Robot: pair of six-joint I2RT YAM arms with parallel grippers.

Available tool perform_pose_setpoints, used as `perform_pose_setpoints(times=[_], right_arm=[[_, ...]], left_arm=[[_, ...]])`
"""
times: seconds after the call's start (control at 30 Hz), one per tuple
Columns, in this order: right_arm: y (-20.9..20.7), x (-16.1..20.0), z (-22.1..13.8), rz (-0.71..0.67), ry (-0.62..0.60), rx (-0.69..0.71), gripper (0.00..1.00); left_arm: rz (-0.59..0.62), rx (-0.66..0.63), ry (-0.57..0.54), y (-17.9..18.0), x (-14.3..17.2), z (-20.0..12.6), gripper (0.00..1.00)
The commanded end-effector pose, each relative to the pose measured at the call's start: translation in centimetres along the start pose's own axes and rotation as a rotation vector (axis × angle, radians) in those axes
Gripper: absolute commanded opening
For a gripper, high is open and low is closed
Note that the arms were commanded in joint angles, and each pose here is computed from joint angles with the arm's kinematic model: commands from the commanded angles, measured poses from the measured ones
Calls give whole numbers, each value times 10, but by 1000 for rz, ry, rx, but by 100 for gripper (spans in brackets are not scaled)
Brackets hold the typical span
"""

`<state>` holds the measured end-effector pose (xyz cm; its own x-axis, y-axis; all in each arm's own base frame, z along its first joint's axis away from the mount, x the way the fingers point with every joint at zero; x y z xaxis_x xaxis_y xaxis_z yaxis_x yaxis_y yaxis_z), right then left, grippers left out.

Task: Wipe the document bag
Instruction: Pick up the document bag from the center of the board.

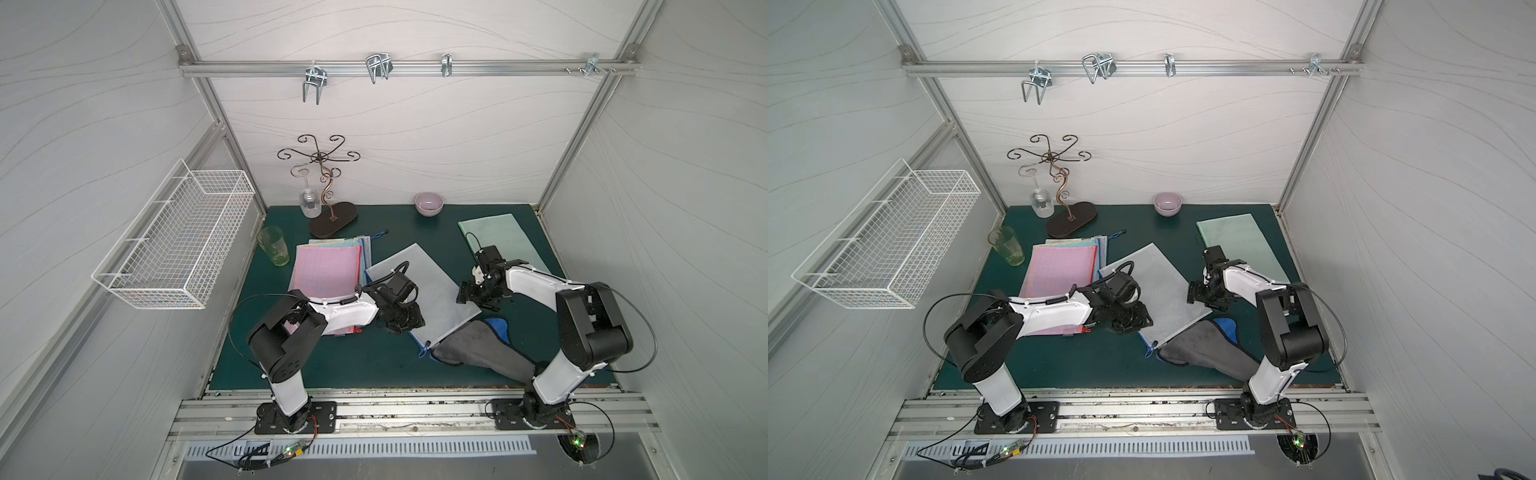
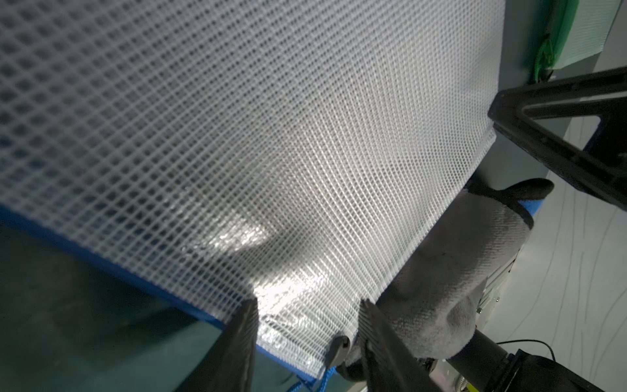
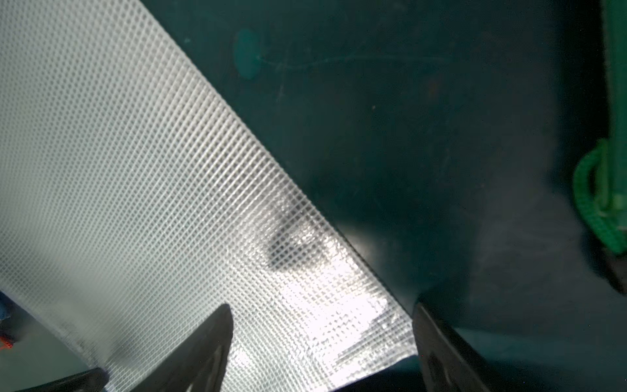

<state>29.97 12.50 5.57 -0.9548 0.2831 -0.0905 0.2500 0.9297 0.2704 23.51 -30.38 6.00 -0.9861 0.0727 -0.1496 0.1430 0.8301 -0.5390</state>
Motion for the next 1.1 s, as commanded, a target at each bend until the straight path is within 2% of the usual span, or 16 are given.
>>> perform_pose_setpoints(times=[0.0,0.13,0.27,0.43,0.67,0.87,1.03,1.07], right_arm=[[-31,4,14,7,-12,170,82],[-27,-1,-2,-11,-103,148,85],[-17,8,10,-36,17,122,85],[9,25,24,-38,152,-72,78],[37,30,21,4,213,-319,65],[41,27,19,1,208,-327,49],[39,22,7,-8,156,-288,9],[40,19,2,-13,136,-277,7]], left_arm=[[0,0,-22,0,-6,7,50],[-9,-17,-3,6,-4,13,51],[-25,-24,13,11,-2,18,50],[-30,-24,9,12,-2,17,50],[-42,-22,5,16,-1,17,49],[-43,-24,6,17,-1,18,49],[-30,-3,-17,13,-3,13,49],[-23,11,-30,10,-5,10,49]])
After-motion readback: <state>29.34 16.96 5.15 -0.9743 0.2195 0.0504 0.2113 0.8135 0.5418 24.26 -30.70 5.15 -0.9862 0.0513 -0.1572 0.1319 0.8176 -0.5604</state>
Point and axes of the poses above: each gripper's point midway between its finger pads, its own z axis out along the fingers, its own y axis along the line the jaws close on, x = y × z, the point moved 3 cm from there along -z, back along the fingers, and after that the axes turned 12 degrees about z, right-handed, at the moved point
